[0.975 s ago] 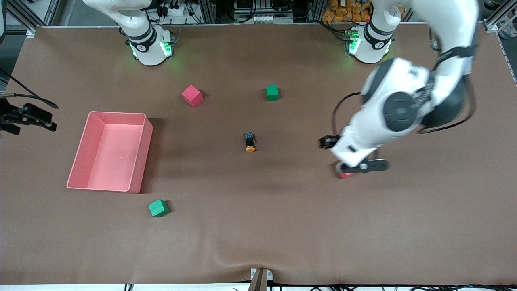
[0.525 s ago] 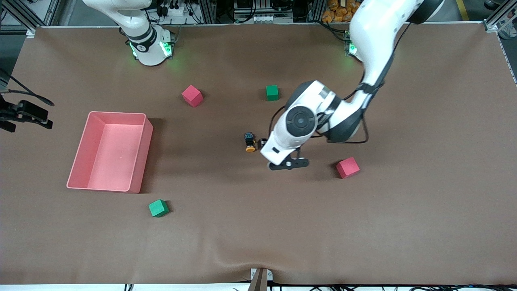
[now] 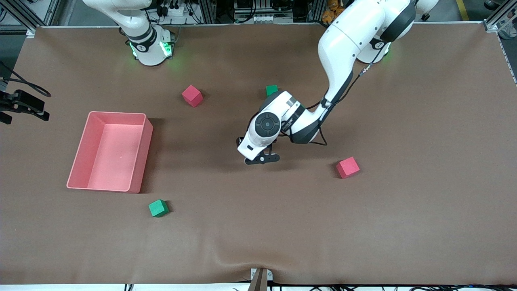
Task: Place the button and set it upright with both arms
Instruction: 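Reach the left gripper down to the button on the table, then grasp the button's base with the left gripper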
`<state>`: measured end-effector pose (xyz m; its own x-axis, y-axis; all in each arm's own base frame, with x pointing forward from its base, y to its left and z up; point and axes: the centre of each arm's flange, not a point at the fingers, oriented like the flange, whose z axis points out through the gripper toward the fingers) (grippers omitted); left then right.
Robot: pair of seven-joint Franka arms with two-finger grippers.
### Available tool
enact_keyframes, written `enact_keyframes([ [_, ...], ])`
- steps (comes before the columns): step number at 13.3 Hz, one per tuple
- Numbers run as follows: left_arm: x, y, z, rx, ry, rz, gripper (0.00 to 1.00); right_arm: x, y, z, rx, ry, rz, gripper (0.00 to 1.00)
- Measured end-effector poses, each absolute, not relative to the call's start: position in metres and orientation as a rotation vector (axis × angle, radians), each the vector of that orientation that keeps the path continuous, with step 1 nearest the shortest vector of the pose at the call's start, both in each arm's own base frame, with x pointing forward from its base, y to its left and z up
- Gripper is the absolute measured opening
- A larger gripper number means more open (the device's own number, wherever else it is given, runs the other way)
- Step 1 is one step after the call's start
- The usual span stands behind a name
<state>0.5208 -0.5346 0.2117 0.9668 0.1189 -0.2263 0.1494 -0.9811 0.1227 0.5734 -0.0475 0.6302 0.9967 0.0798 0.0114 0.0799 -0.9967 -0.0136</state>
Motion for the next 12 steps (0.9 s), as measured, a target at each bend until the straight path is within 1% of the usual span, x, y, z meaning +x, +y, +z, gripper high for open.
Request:
enact_keyframes([
  [1, 0.521, -0.537, 0.206, 2.974, 0.204, -0.335, 0.91, 0.574, -0.047, 0.628, -3.124, -0.131, -0.011, 1.00],
  [3, 0.518, -0.543, 0.194, 2.973, 0.200, -0.353, 0.68, 0.574, -0.047, 0.624, -3.122, -0.147, 0.000, 1.00],
  [5, 0.516, -0.547, 0.188, 2.957, 0.212, -0.370, 0.70, 0.575, -0.045, 0.623, -3.121, -0.154, 0.003, 1.00],
  [12, 0.511, -0.552, 0.185, 2.951, 0.228, -0.380, 0.67, 0.575, -0.042, 0.623, -3.119, -0.169, 0.003, 1.00],
])
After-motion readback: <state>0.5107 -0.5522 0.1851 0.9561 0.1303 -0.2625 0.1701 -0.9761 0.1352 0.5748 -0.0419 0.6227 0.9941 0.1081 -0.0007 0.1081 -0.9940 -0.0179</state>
